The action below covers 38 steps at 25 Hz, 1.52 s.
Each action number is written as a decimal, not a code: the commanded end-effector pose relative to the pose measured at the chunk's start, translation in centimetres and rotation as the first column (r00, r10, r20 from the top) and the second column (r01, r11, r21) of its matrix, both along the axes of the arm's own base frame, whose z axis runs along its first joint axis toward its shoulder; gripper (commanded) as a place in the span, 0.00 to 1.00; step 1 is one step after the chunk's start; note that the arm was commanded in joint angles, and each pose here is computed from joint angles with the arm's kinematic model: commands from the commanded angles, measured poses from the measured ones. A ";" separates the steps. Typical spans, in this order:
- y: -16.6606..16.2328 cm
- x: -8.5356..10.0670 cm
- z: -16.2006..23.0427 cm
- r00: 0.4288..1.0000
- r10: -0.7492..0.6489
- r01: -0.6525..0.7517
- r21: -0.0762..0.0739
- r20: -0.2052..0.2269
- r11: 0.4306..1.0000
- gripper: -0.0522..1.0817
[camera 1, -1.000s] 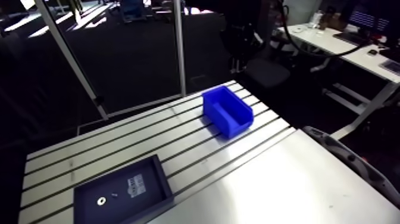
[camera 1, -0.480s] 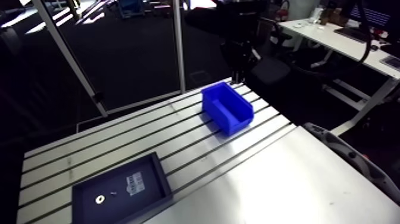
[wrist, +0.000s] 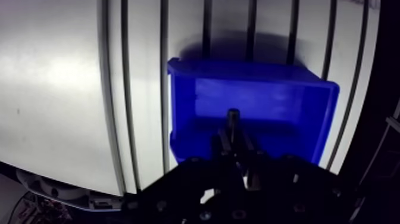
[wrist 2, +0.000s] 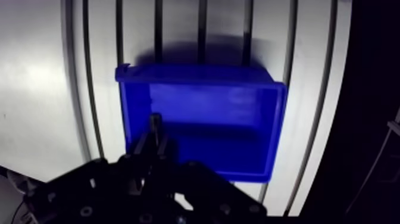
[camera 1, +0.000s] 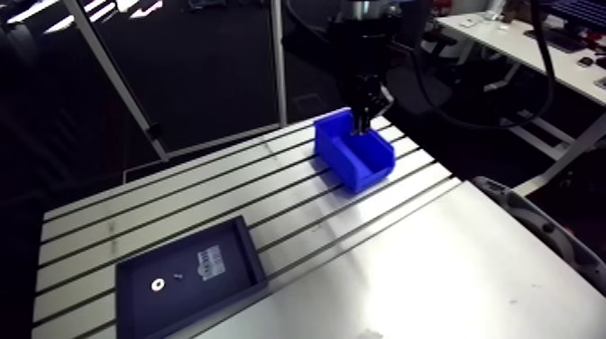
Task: Pick up the M10 bolt from the tray and put it into the blue bin.
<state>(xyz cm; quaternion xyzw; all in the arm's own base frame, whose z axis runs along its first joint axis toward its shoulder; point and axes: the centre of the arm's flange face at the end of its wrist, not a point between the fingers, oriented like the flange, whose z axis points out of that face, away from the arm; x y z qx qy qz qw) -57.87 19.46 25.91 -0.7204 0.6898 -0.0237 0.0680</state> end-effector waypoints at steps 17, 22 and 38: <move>-0.1 -1.2 -5.0 1.000 -0.016 0.014 0.067 0.027 0.998 0.95; 0.0 -1.4 -5.7 0.999 -0.027 0.025 0.070 0.030 0.997 0.95; -0.1 -1.9 -9.1 0.997 -0.057 0.053 0.085 0.053 0.995 0.90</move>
